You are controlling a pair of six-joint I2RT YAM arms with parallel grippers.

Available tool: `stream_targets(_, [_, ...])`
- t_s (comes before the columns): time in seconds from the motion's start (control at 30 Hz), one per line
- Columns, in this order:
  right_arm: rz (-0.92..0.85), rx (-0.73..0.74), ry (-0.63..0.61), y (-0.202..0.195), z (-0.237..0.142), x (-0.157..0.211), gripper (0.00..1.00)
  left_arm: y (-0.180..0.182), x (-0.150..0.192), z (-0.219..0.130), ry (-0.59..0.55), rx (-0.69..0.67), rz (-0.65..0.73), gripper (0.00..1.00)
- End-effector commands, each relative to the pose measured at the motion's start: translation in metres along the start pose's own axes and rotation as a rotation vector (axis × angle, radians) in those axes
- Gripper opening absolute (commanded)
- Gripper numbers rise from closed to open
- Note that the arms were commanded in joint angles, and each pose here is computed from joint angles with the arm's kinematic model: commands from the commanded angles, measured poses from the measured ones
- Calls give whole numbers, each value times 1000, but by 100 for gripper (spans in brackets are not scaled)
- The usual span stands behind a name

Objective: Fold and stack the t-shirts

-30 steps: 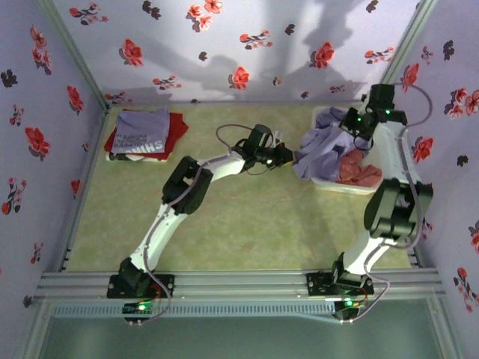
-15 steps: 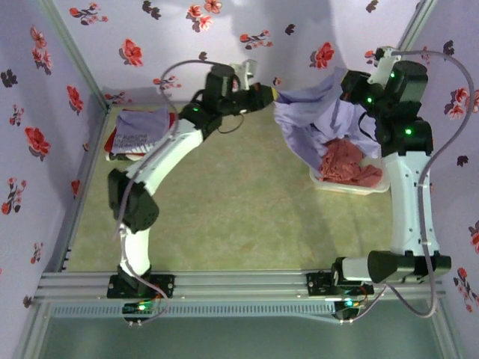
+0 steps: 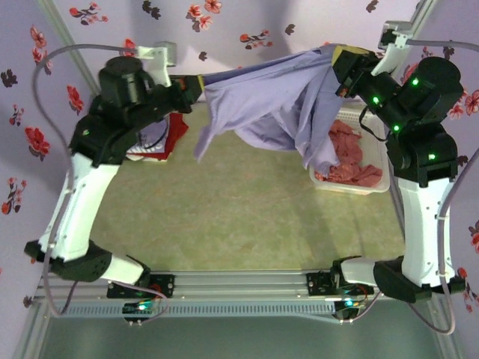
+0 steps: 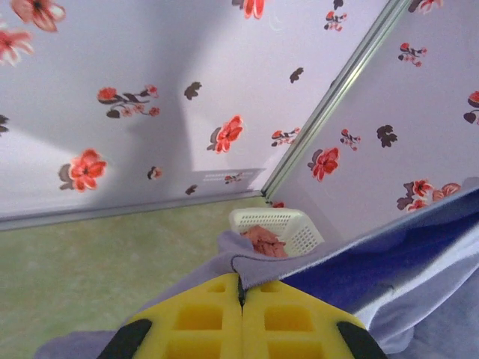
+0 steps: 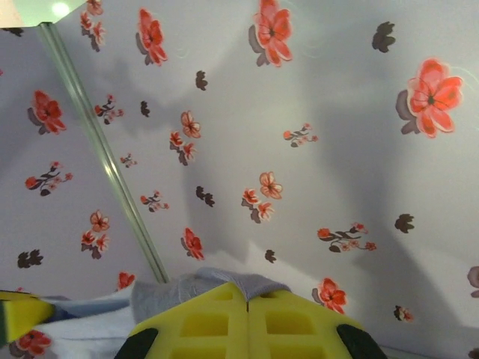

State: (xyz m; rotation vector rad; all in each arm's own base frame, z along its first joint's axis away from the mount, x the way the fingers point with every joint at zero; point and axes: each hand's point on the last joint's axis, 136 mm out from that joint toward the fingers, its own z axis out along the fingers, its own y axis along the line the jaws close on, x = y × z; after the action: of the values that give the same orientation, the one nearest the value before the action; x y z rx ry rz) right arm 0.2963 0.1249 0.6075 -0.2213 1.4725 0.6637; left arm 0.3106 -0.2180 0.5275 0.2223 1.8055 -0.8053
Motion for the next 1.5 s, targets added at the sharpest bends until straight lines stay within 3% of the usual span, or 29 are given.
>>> stream_targets(0.0, [-55,-22,-59,13,-19,-18,0,20,17,-25,67,-121,38,0])
stream_targets(0.3, [-112,-14,-71,22,-50,-18,0,-19,11,-43,35,-2,-41,0])
stream_targets(0.43, [-131,-10,-93,27,-60,-26,0,-34,23,-39,65,40,-70,0])
stream_targets(0.67, [-74,-48,-58,22,-32,-18,0,-1,59,-43,117,-93,-69,0])
stream_targets(0.87, [-12,-81,50,11,23,14,0,49,97,-49,210,-263,-99,0])
stream_targets(1.0, [19,-116,257,15,89,95,0,102,134,-57,283,-417,-189,0])
stream_targets(1.13, [74,-184,543,35,166,225,0,154,184,-71,367,-544,-281,0])
stream_targets(1.27, [133,-273,782,69,220,338,0,202,242,-95,471,-667,-420,0])
stream_targets(1.4, [239,-392,868,118,253,405,1,230,276,-122,435,-668,-699,0])
stream_targets(1.47, [296,-439,868,139,263,424,10,240,280,-136,411,-694,-750,0])
